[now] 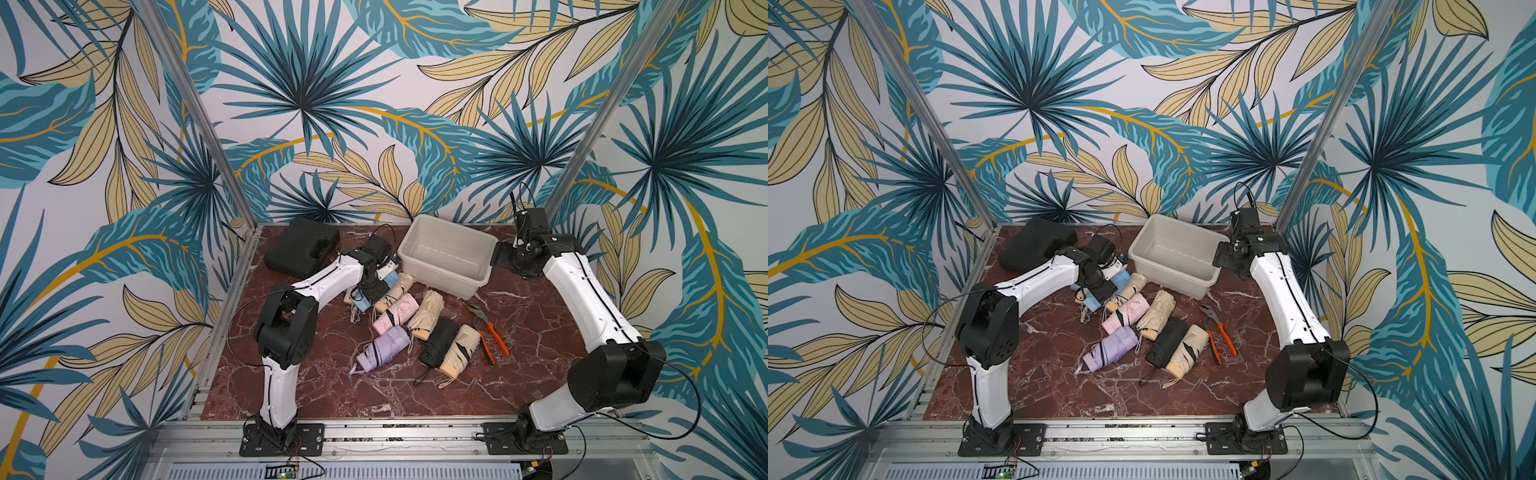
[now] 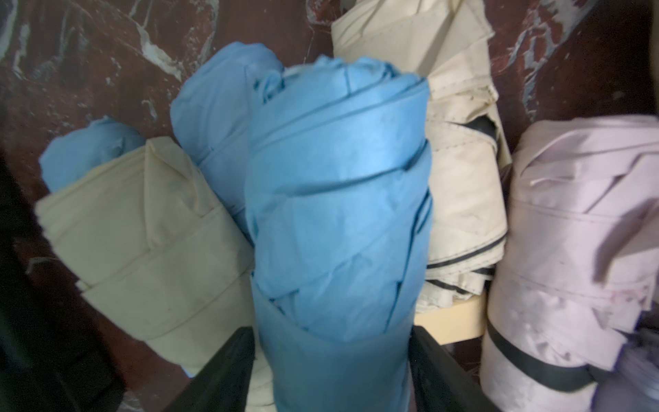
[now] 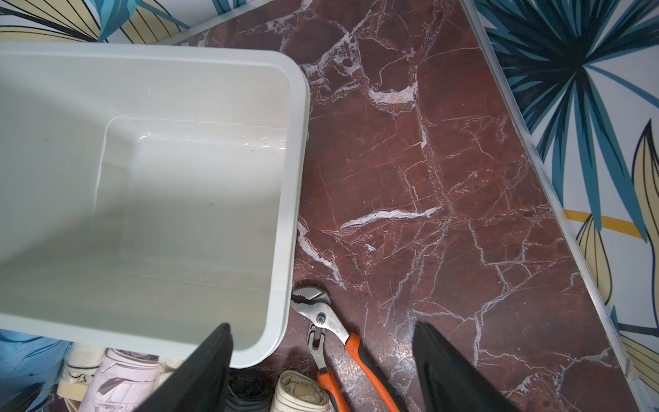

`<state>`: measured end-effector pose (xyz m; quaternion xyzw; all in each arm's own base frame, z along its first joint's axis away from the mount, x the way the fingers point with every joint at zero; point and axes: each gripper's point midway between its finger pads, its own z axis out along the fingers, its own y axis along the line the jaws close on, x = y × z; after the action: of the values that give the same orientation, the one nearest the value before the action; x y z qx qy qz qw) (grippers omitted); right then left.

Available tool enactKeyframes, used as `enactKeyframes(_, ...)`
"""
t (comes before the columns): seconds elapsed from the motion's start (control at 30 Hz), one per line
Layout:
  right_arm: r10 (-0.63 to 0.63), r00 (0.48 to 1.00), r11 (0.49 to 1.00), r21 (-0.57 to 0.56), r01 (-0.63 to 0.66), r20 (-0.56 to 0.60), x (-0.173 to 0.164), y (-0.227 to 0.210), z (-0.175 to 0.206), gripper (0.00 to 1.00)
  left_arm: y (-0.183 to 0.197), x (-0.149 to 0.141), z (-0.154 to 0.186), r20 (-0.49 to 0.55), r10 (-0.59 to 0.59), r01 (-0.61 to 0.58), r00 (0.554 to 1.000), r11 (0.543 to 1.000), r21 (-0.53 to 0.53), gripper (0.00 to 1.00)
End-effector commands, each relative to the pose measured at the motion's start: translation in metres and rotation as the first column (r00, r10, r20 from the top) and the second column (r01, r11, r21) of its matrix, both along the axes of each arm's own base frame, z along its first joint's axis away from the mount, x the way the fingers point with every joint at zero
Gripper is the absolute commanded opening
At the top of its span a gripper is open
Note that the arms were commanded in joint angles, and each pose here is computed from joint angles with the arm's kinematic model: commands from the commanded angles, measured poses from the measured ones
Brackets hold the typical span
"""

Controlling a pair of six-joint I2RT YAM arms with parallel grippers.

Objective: Put the umbrella into the storage box
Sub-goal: Pick up the umbrella from the center of the board.

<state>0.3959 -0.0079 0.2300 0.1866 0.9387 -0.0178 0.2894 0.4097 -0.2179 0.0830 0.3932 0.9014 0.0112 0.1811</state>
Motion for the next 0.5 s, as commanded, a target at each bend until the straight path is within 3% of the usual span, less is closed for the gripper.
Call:
enactKeyframes(0.0, -0.016, 1.0, 1.0, 0.009, 0.016, -0.001, -0.011, -0.001, 0.001, 0.82, -0.009, 0.0, -0.001, -0.021, -0.017, 0.016, 1.0, 0.999, -0.031, 0.61)
enactKeyframes(0.47, -0.006, 0.999, 1.0, 0.007, 0.005, 0.049, -0.027, -0.002, 0.019, 0.81, -0.009, -0.018, 0.032, -0.012, 0.038, -0.039, 0.999, 0.992, -0.123, 0.24)
